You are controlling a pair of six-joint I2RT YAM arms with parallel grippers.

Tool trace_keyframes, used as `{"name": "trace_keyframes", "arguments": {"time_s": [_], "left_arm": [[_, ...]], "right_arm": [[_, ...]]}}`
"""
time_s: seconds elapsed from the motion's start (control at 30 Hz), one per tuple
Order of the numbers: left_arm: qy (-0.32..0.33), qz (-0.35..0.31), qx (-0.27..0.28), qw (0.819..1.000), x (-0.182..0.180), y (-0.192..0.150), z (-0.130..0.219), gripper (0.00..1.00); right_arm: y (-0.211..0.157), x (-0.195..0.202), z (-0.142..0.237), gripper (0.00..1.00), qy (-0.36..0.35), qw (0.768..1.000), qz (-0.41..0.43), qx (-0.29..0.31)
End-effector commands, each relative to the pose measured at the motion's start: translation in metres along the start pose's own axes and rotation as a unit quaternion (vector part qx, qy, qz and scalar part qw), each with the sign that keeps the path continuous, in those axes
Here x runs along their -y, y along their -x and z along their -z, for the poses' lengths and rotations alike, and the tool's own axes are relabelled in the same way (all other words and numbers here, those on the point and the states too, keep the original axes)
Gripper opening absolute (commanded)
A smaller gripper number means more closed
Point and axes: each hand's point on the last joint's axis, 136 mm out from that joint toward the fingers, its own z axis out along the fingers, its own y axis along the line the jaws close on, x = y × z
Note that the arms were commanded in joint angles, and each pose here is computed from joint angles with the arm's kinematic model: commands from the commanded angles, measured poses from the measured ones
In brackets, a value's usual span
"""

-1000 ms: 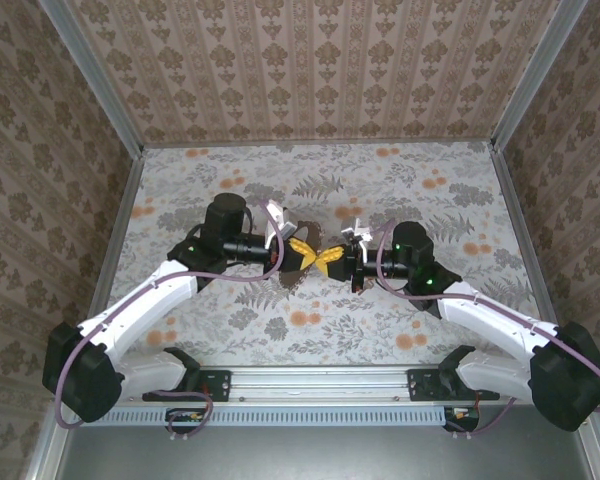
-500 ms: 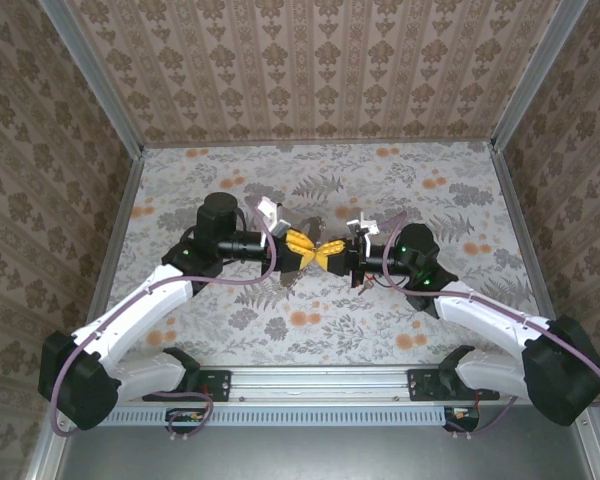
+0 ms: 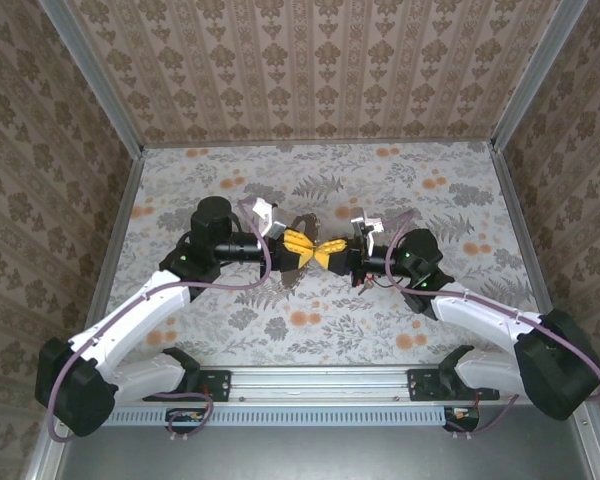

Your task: Put the keys on the keyring

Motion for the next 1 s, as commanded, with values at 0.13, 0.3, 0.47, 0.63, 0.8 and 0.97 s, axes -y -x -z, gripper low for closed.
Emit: {"name": "trace_keyframes", "arguments": {"time_s": [0.13,0.3,0.47,0.63,0.8,0.97], "left_arm": [[-0.035,0.003,-0.004,0.999,0.016,-0.006,-0.002,0.25],[-0.041,0.002,-0.004,0.999,0.017,-0.007,-0.005,0.22],[-0.047,-0.003,-0.003,0.999,0.021,-0.006,-0.007,0.07],[-0.048,-0.007,-0.004,0.999,0.024,-0.004,-0.006,0.00],[-0.048,-0.014,-0.010,0.999,0.025,-0.002,-0.005,0.00],[-0.011,-0.025,-0.050,0.998,0.019,-0.007,-0.001,0.00]], "right_arm": [[0.029,-0.008,0.005,0.00,0.006,0.998,0.029,0.064],[0.035,-0.012,0.007,0.00,0.011,0.996,0.033,0.083],[0.038,-0.011,0.007,0.00,0.014,0.995,0.033,0.095],[0.041,-0.010,0.009,0.00,0.007,0.994,0.035,0.107],[0.033,-0.001,0.004,0.02,-0.015,0.996,0.028,0.077],[0.004,0.005,0.009,0.35,-0.084,0.994,0.067,-0.022]]}}
